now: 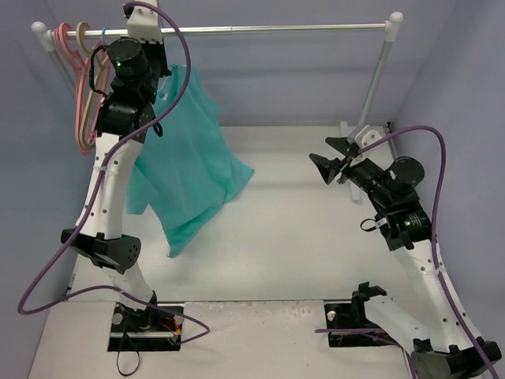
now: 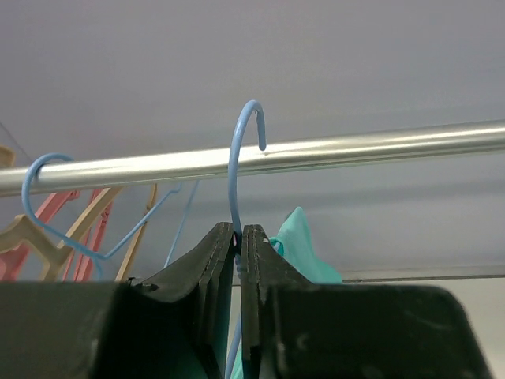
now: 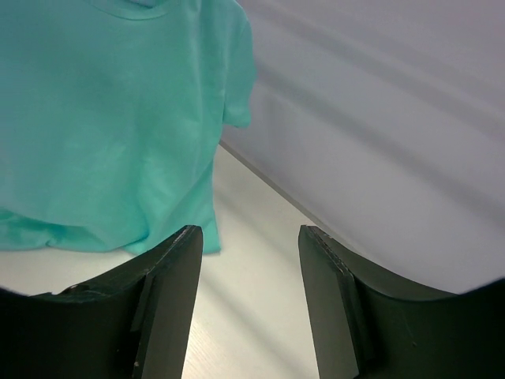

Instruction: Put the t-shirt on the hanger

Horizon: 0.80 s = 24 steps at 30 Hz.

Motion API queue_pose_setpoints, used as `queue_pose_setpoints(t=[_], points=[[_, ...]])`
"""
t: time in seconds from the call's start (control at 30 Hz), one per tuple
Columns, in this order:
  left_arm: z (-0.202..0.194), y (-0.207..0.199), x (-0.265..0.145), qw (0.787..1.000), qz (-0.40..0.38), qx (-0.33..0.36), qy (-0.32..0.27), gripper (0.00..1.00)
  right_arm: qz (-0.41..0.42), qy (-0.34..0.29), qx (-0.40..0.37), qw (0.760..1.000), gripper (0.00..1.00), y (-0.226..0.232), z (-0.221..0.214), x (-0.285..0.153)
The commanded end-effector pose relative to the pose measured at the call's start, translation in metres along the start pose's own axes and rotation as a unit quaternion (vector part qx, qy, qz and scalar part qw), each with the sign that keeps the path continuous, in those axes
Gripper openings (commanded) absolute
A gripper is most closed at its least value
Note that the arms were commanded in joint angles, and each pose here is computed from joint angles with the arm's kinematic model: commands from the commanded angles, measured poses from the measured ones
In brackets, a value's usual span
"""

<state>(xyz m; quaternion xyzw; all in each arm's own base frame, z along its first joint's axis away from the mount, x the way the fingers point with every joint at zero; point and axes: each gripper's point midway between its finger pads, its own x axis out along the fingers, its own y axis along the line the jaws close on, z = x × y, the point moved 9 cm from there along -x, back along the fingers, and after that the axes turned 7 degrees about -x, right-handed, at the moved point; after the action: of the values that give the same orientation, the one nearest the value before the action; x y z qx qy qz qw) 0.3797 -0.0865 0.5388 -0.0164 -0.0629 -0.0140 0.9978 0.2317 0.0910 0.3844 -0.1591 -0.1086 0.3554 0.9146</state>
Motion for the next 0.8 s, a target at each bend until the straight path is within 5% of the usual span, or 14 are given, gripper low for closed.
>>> queue_pose_setpoints(t=[0.0,0.4,0.77], points=[[0.046,0.013,-0.003,0.993,-0.001,-0.057,-0.103,0.0,0.0,-0.041,-0.016,0.999,0.52,0.002,0.017,-0.005],[0.047,0.042,0.017,0.988,0.003,-0.086,-0.125,0.0,-0.002,-0.032,-0.022,0.999,0.52,0.008,0.011,-0.015],[0.001,0.046,0.038,0.995,0.001,-0.084,-0.055,0.0,0.0,-0.024,-0.017,1.0,0.52,0.009,0.003,-0.012]])
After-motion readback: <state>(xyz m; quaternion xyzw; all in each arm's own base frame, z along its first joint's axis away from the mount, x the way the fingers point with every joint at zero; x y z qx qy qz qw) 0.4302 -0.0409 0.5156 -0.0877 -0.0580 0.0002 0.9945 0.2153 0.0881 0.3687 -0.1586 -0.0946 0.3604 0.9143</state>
